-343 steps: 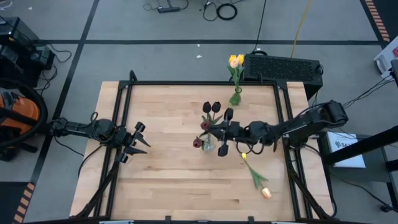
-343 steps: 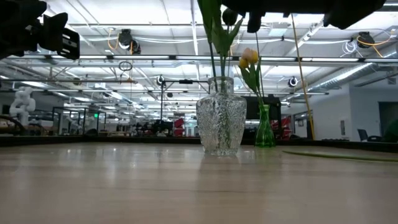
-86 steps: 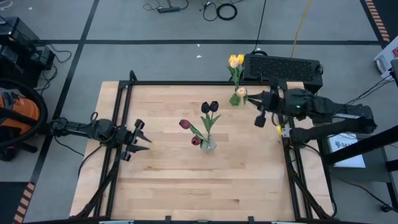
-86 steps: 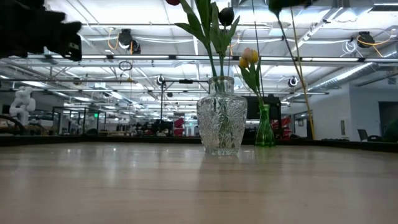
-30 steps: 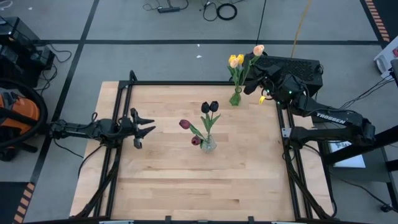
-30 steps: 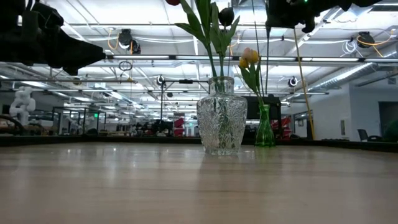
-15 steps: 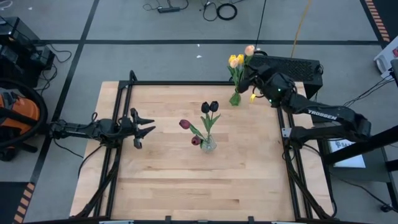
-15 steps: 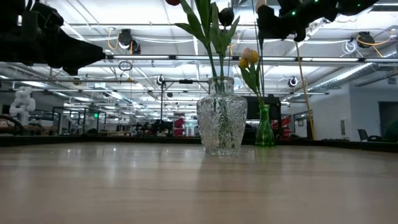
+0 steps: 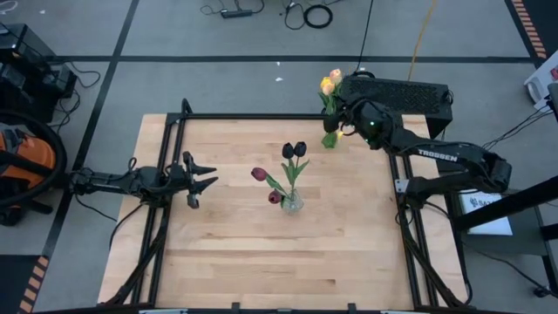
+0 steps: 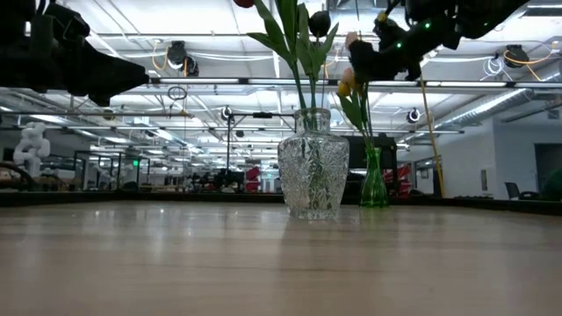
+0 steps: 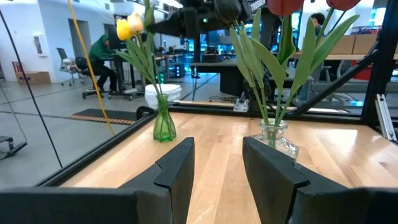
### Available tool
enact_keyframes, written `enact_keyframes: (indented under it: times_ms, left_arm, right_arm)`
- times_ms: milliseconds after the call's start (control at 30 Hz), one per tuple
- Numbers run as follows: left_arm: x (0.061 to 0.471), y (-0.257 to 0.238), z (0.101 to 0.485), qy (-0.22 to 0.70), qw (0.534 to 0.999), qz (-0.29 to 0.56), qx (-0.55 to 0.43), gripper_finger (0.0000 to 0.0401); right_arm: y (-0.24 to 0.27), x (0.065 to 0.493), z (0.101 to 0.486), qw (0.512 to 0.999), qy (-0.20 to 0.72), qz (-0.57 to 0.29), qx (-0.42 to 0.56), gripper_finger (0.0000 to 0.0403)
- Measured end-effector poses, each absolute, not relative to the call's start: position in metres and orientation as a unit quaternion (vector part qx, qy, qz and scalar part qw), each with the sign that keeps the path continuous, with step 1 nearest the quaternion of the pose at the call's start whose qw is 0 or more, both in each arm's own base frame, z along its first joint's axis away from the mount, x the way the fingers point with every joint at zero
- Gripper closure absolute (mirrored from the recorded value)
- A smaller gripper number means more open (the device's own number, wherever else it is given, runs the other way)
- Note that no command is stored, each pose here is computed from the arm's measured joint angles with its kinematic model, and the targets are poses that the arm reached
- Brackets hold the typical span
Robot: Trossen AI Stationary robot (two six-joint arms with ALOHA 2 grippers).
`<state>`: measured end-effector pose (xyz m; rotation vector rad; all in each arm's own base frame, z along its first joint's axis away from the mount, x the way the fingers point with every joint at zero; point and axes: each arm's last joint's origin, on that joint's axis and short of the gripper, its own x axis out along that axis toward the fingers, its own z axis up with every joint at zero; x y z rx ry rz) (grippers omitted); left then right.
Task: Sort flowers into vase by color
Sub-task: Put the light pink tulip into the green vase
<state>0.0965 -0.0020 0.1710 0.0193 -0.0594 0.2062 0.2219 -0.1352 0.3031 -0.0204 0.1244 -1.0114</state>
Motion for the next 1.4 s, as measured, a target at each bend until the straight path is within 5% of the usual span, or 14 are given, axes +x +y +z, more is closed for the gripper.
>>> enact_keyframes:
  times_ms: [600, 1400]
  left_arm:
    - [0.097, -0.002, 0.171, -0.030, 0.994, 0.103, 0.010, 0.0257]
    - [0.097, -0.002, 0.171, -0.030, 0.994, 0.103, 0.010, 0.0257]
  right_arm:
    - [-0.138, 0.228, 0.275, 0.862, 0.158, -0.481, 0.008, 0.0396]
    - [-0.131, 0.215, 0.292, 0.866, 0.127, -0.483, 0.012, 0.0290]
